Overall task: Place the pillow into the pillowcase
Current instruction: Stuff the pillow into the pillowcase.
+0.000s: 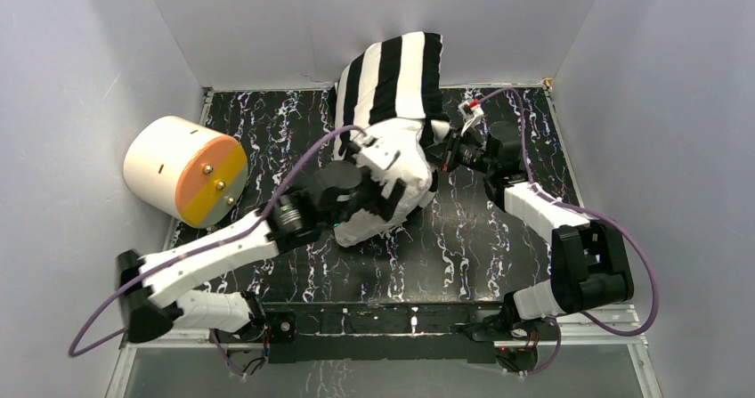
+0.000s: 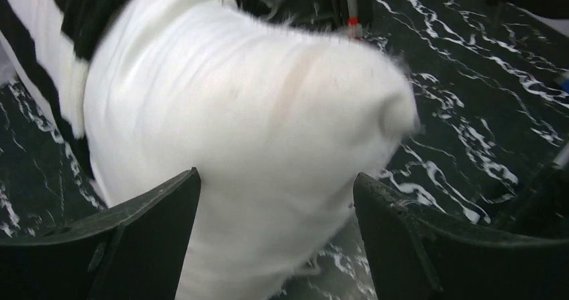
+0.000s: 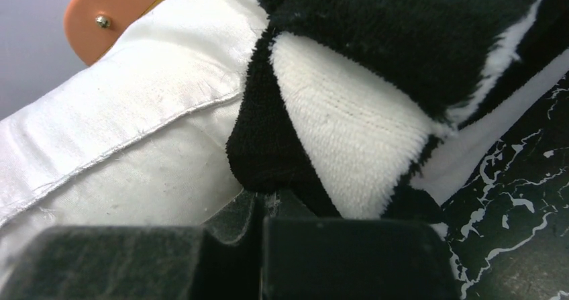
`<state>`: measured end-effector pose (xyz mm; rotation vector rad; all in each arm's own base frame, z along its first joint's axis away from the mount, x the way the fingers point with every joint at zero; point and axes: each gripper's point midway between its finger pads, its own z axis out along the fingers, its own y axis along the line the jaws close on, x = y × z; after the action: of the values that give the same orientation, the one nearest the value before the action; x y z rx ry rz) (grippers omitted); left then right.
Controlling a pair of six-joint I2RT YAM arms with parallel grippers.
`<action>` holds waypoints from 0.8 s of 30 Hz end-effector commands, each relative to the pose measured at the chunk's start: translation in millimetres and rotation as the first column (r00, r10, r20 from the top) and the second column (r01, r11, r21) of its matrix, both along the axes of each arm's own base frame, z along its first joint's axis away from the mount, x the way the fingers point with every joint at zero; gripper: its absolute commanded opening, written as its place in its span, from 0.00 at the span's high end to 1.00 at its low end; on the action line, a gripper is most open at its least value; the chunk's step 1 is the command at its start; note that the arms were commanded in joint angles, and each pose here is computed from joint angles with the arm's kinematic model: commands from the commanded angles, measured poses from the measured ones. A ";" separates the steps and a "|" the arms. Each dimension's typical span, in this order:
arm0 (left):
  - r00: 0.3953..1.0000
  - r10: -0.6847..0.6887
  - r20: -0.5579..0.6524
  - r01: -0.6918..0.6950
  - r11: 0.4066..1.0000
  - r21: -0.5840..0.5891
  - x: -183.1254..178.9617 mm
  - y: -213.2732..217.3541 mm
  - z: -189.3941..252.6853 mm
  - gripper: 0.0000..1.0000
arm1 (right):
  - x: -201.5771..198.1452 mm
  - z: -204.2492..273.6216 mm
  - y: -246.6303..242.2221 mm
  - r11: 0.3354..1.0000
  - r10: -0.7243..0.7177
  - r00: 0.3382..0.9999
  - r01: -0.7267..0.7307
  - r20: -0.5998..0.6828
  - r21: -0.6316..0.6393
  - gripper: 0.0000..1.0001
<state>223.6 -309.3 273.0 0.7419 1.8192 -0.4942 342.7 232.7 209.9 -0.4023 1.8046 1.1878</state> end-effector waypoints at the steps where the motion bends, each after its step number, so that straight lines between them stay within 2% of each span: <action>1: 0.984 0.044 0.173 -0.084 0.970 0.227 70.0 -40.9 -51.8 0.22 | -12.6 36.7 13.7 0.994 0.089 0.993 -0.094 0.074 0.062 1.00; 2: 0.988 0.079 0.133 -0.109 0.966 0.235 89.8 -42.1 -67.9 0.29 | -18.3 39.8 15.6 0.991 0.108 0.991 -0.113 0.082 0.066 1.00; 4: 0.989 0.145 0.010 -0.144 0.972 0.184 124.2 -47.8 -102.3 0.51 | -36.6 47.9 20.6 0.985 0.155 0.980 -0.163 0.125 0.063 1.00; 6: 0.977 0.204 -0.065 -0.195 0.973 0.125 151.0 -49.1 -127.4 0.60 | -56.7 55.9 21.6 0.976 0.203 0.966 -0.212 0.158 0.045 1.00; 12: 0.938 0.328 -0.115 -0.305 0.935 0.178 182.0 -50.2 -183.3 0.61 | -98.7 70.3 16.6 0.957 0.283 0.935 -0.291 0.215 0.006 1.00; 16: 0.894 0.408 -0.186 -0.391 0.912 0.125 200.9 -33.5 -200.2 0.61 | -118.6 60.3 17.3 0.943 0.324 0.926 -0.331 0.192 0.006 1.00; 24: 0.864 0.474 -0.171 -0.476 0.879 0.028 226.0 -15.3 -170.3 0.64 | -135.0 12.4 7.9 0.952 0.307 0.946 -0.303 0.102 -0.049 1.00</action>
<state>381.4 -398.6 139.2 0.4881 2.0316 -0.4829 306.0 192.4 191.8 -0.4272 1.8381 0.8962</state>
